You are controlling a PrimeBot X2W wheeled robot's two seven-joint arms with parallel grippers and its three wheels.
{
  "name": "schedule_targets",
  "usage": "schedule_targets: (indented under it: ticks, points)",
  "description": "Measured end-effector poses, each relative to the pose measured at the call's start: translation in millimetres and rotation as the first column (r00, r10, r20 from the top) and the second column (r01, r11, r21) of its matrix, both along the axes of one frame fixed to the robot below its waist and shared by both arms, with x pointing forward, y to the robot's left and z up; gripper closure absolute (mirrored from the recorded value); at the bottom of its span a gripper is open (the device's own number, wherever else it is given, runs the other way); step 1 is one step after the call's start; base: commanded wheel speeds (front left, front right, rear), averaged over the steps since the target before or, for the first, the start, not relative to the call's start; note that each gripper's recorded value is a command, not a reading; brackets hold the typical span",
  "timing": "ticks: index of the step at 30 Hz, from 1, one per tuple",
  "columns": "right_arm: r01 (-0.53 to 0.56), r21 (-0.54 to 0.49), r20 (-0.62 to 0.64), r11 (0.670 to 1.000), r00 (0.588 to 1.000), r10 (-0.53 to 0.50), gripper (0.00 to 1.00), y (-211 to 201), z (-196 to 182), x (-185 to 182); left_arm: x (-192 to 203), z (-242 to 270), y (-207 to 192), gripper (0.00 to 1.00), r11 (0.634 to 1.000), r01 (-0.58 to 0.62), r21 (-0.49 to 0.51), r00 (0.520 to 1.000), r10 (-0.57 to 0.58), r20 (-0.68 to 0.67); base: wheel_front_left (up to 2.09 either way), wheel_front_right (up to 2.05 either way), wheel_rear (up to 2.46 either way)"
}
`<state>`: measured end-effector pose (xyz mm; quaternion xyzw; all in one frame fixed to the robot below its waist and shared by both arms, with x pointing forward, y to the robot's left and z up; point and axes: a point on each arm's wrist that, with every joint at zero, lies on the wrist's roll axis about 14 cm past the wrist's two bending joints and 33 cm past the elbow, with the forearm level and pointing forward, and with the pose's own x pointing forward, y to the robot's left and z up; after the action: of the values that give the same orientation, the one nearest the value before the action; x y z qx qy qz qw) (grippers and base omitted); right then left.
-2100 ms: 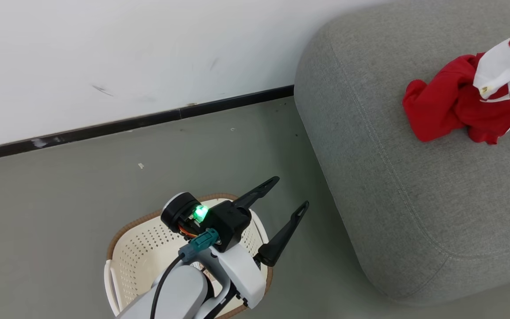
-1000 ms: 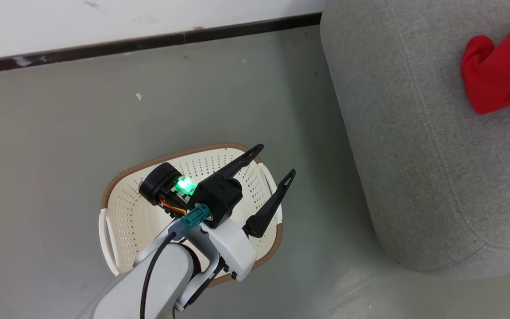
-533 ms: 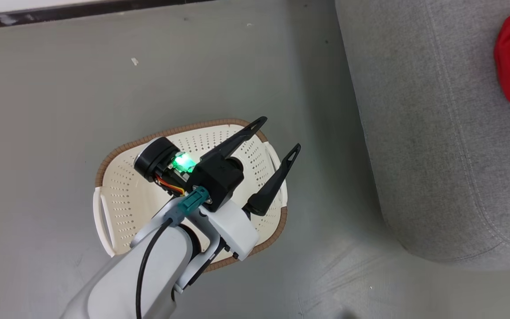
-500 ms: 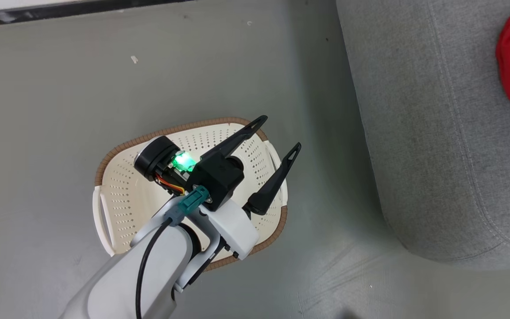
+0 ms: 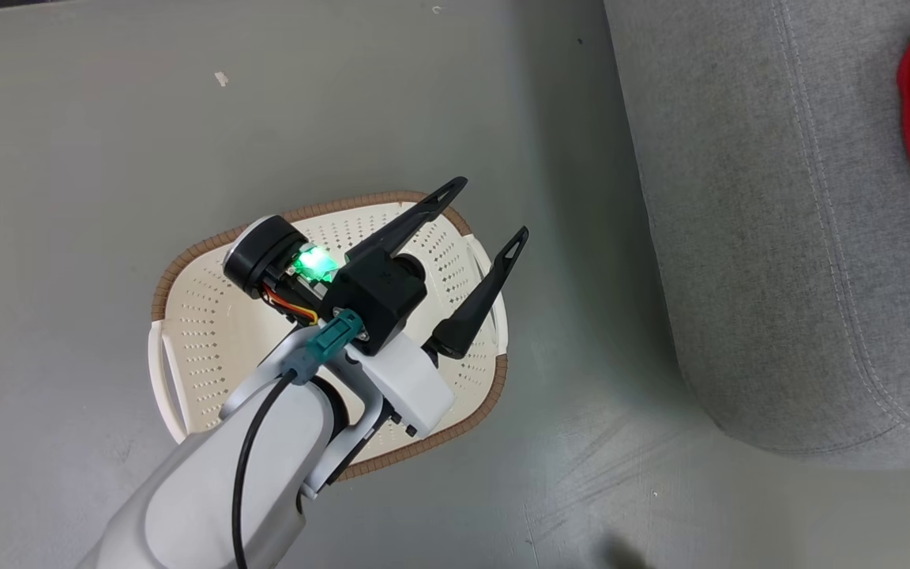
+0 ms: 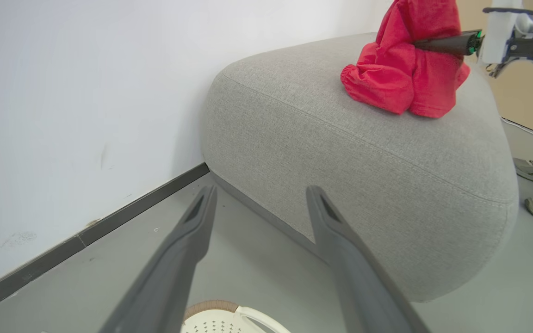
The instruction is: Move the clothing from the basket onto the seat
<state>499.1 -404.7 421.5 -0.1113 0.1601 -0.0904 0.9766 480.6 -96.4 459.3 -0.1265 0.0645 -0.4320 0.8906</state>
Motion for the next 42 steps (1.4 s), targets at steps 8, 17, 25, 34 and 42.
schedule_targets:
  ticks: [8, 17, 25, 34, 42]
  points:
    - [0.016, 0.024, -0.009, 1.000, 1.000, -0.016, 0.98, -0.1, -0.6, -5.9, -2.2, 5.1, -2.8, 0.00, 1.000, 0.008, -0.005, 1.000, -0.008, 0.017, 0.00, 0.00, 0.00]
    - [0.043, 0.036, 0.047, 0.998, 0.998, -0.045, 0.00, -8.1, 21.9, -7.1, -4.8, 14.2, -5.8, 0.00, 1.000, 0.014, -0.009, 0.999, -0.014, 0.041, 0.00, 0.00, 0.00]
    - [0.091, 0.057, 0.054, 0.994, 0.994, -0.094, 0.00, -19.0, 28.5, -20.2, -7.8, 25.2, -8.4, 0.00, 0.999, 0.018, -0.027, 0.998, -0.017, 0.056, 0.00, 0.00, 0.00]
    - [0.163, 0.194, -0.009, 0.967, 0.986, -0.164, 0.00, -11.0, 5.2, -55.5, -14.7, 39.6, -8.5, 0.00, 0.999, 0.018, -0.032, 0.996, -0.015, 0.085, 0.00, 0.00, 0.00]
    - [0.186, 0.221, 0.013, 0.957, 0.981, -0.194, 0.00, -20.6, 23.4, -66.6, -22.0, 51.8, -7.9, 0.00, 0.999, 0.014, -0.044, 0.995, -0.009, 0.101, 0.00, 0.00, 0.00]
